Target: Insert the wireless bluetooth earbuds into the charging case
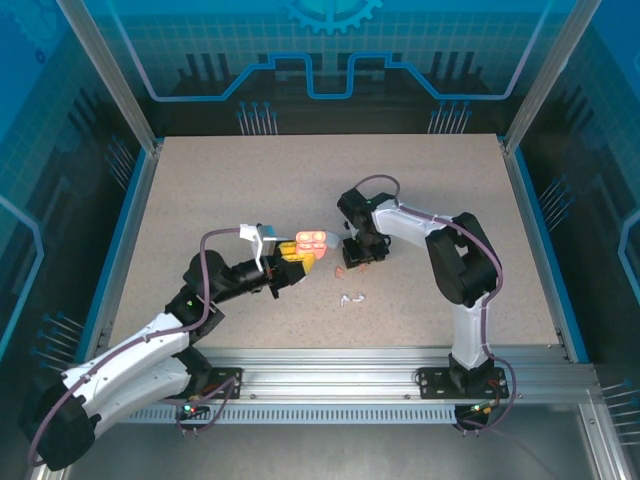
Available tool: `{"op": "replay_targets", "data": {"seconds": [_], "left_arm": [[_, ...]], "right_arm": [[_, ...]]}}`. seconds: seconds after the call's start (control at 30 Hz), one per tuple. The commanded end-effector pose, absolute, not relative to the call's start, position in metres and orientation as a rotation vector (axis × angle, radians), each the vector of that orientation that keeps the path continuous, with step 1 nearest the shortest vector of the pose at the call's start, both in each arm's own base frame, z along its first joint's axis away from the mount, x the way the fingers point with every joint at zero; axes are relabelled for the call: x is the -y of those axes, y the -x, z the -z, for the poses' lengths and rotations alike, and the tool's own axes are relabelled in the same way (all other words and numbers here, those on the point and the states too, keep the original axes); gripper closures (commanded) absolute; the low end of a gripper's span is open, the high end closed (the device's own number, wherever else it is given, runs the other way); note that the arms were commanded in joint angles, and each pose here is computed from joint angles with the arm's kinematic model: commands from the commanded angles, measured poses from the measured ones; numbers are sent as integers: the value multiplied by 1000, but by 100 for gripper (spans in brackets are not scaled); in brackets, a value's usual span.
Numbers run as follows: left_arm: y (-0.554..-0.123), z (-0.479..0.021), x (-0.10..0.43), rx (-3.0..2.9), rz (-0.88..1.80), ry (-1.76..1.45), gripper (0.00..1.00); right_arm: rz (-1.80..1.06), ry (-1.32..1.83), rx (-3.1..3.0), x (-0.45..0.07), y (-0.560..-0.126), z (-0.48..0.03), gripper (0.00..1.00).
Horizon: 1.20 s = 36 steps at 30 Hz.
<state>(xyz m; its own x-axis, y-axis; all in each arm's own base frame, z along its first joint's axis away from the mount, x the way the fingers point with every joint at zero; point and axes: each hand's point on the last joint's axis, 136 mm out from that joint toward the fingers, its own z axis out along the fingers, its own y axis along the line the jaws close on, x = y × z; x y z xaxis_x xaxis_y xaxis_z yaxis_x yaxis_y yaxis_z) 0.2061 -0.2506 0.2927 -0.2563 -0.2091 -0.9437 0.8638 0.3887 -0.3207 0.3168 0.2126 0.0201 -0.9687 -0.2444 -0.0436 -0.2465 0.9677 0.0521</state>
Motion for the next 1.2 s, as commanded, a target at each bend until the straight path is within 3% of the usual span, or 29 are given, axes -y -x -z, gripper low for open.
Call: {"op": "replay_targets", "data": {"seconds": [0.0,0.67,1.17], "left_arm": [[-205,-295,249,-1455,1128,-627,100],[-204,-294,248,-1459,1125,-623,100],[-204,-293,248,-1461,1126,-620,100]], "right_arm": [[-45,414,-3105,-214,-312,-19,54],[15,455,-3127,-214,-308,-3,68],[36,515,-3003,-209,-317,-29,77]]}}
